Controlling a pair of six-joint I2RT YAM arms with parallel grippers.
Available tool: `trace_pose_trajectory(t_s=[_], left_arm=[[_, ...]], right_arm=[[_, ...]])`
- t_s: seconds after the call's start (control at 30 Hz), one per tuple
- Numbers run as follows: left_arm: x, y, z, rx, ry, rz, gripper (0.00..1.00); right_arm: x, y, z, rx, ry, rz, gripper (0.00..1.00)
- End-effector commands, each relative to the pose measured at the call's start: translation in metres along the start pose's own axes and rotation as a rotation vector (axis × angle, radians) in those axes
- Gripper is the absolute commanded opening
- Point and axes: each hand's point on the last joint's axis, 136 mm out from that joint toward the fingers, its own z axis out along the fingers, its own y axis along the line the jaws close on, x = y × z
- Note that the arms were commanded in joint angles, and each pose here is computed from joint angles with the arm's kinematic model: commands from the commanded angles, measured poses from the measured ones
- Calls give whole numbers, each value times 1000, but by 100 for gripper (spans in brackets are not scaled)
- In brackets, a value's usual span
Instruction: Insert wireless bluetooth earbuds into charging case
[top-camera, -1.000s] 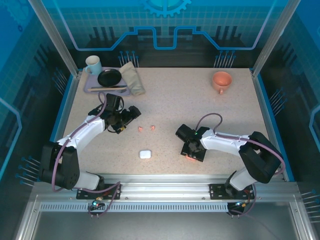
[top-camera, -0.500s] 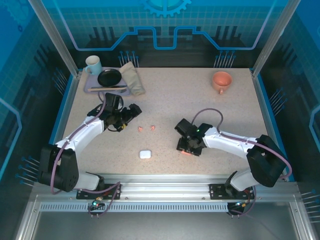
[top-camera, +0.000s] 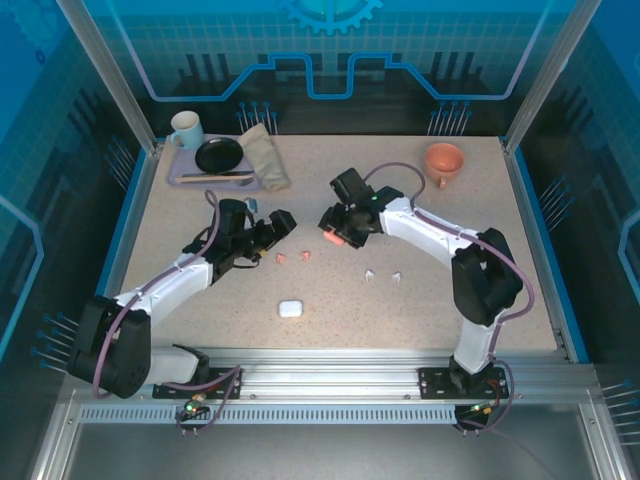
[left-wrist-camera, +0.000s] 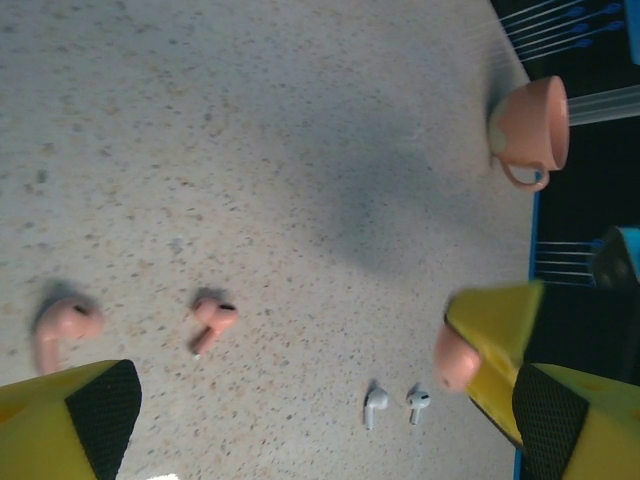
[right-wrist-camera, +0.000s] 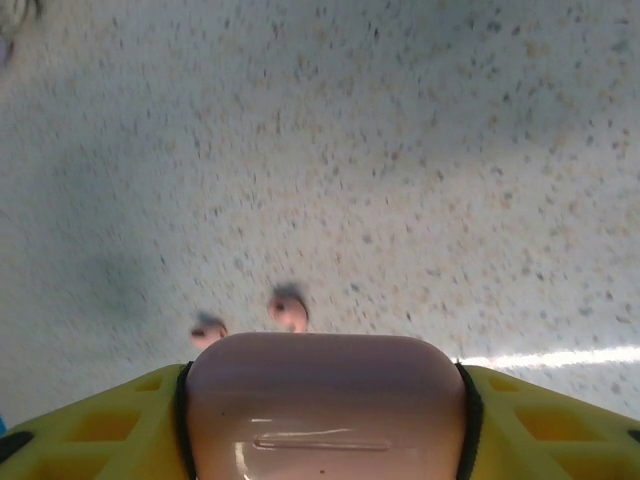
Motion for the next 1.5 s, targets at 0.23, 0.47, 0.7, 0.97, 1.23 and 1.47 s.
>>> trace_pose_trajectory(t_s=[0.23, 0.47, 0.7, 0.97, 1.23, 1.47], left_arm=[[26, -48, 53, 179, 14, 151, 93], [28, -67, 99, 213, 47, 171, 81], [20, -89, 130, 249, 55, 176, 74], [14, -97, 154, 264, 62, 161, 60], [9, -102, 161, 276, 54, 155, 48], [6, -108, 163, 284, 48, 155, 31]], right_arm=[[-42, 18, 10, -126, 70, 245, 41], [-64, 12, 7, -141, 75, 319, 41], [-77, 9, 7, -154, 82, 347, 40], [-83, 9, 8, -170, 93, 365, 40], [-82, 5, 11, -171, 104, 374, 39], [-81, 2, 11, -172, 106, 384, 39]])
